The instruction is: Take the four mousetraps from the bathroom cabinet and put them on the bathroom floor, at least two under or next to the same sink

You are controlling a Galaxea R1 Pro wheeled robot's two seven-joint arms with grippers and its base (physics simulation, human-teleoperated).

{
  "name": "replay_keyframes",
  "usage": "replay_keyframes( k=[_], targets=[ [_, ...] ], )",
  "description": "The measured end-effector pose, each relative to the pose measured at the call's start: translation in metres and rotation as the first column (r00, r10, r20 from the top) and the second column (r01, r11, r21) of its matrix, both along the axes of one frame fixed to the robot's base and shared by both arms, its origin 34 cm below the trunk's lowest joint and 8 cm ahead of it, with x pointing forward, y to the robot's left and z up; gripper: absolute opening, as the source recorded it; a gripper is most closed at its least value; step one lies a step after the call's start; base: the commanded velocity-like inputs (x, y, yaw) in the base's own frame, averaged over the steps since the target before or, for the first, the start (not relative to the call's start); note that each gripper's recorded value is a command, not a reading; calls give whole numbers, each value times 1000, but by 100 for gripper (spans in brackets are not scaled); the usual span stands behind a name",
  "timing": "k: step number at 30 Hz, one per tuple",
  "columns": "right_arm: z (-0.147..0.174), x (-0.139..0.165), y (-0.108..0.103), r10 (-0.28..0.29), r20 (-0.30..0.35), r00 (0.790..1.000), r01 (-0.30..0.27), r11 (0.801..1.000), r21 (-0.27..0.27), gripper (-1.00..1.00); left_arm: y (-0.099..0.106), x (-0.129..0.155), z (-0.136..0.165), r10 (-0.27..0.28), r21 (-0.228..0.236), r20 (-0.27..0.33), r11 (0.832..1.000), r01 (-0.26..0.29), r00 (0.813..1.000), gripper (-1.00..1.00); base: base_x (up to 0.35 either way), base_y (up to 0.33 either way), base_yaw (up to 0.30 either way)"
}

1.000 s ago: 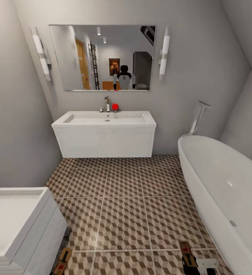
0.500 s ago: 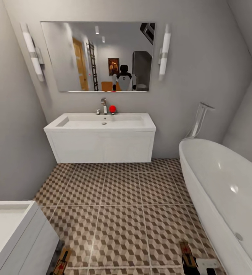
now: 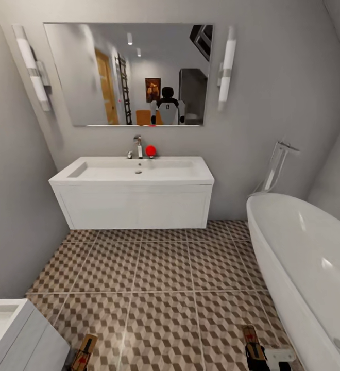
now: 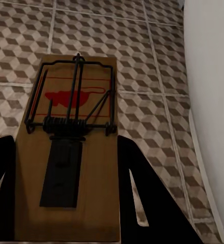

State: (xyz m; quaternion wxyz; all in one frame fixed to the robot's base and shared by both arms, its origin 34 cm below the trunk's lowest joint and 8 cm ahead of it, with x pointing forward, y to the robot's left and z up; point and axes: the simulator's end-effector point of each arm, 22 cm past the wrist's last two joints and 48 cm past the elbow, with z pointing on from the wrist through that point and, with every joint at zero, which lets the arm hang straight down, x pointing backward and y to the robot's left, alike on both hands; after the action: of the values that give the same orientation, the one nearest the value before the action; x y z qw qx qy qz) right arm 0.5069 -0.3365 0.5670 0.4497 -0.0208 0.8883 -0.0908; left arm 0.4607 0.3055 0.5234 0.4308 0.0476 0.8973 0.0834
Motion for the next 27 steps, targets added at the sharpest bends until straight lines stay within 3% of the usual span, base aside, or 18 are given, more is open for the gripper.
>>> replay_keyframes(
  k=[27],
  targets=[
    [0,0,0,0,-1,1000,0,1000,-1,-100,0,0,0,0,0,0,1000,0,1000,-100,327,0,0]
  ],
)
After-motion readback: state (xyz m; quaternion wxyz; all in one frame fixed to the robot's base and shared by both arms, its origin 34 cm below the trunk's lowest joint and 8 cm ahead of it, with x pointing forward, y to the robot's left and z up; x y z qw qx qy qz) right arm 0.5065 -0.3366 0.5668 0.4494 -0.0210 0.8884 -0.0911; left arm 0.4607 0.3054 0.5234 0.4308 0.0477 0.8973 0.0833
